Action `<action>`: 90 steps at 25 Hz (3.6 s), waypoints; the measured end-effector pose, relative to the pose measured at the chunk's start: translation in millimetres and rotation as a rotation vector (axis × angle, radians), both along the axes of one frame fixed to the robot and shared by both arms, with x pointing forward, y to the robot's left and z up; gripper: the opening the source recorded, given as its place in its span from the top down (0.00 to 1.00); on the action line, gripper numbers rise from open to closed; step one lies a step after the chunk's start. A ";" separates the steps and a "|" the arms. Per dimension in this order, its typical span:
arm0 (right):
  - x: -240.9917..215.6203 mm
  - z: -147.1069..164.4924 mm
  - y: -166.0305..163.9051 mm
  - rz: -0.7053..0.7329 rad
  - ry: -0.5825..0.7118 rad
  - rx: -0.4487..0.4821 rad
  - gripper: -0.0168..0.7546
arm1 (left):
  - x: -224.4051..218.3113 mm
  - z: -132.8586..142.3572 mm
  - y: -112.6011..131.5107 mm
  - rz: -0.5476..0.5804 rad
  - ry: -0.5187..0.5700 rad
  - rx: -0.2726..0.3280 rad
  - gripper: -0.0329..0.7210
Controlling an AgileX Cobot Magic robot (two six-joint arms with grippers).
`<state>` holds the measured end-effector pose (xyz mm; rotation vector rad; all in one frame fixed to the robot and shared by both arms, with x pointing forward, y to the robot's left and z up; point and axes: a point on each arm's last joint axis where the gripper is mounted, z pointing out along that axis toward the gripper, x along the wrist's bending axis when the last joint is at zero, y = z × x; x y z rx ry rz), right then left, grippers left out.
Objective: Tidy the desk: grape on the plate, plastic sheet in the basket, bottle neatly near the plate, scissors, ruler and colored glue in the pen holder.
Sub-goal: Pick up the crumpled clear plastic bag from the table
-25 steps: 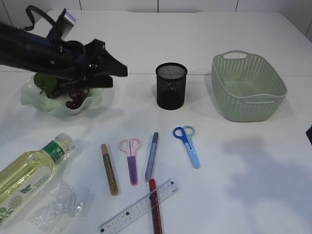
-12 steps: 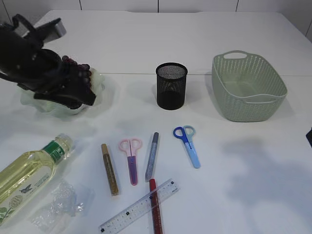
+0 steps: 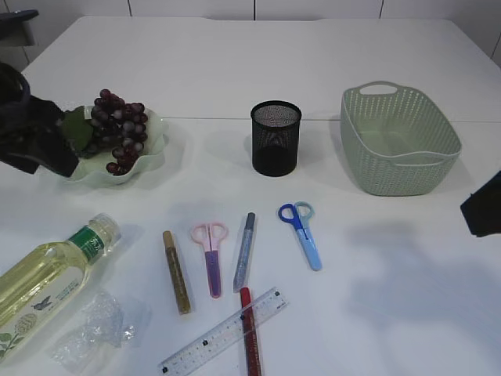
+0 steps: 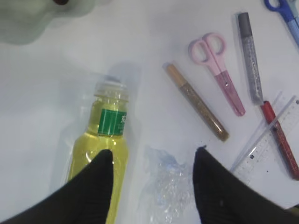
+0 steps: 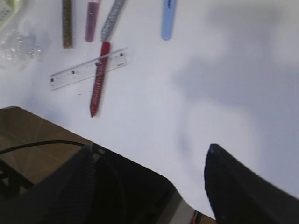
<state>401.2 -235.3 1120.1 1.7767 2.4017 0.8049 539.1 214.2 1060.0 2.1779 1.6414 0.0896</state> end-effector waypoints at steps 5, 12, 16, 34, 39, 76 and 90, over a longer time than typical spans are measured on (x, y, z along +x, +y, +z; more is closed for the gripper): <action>0.6 2.4 4.4 -0.003 -0.006 0.058 0.25 | -36.3 3.9 9.2 -0.003 0.002 0.013 0.42; -0.3 2.2 4.7 -0.003 0.005 0.062 0.25 | -84.5 -14.5 19.2 0.008 0.035 0.007 0.42; -0.6 2.3 5.0 -0.003 0.009 0.066 0.25 | -97.4 -24.8 14.1 -0.025 0.068 0.011 0.42; -0.8 2.5 5.6 -0.022 0.021 0.081 0.25 | -91.3 -68.6 -35.6 -0.179 0.107 0.049 0.42; -0.8 2.5 5.6 -0.024 0.022 0.082 0.25 | -81.3 -93.0 -39.8 -0.174 0.171 0.083 0.42; -0.9 2.5 5.7 -0.025 0.024 0.084 0.25 | -51.8 -150.6 -48.5 -0.142 0.145 0.129 0.26; 1.1 3.4 5.8 -0.034 0.002 0.090 0.25 | -56.1 -158.8 -47.7 -0.147 0.221 0.146 0.34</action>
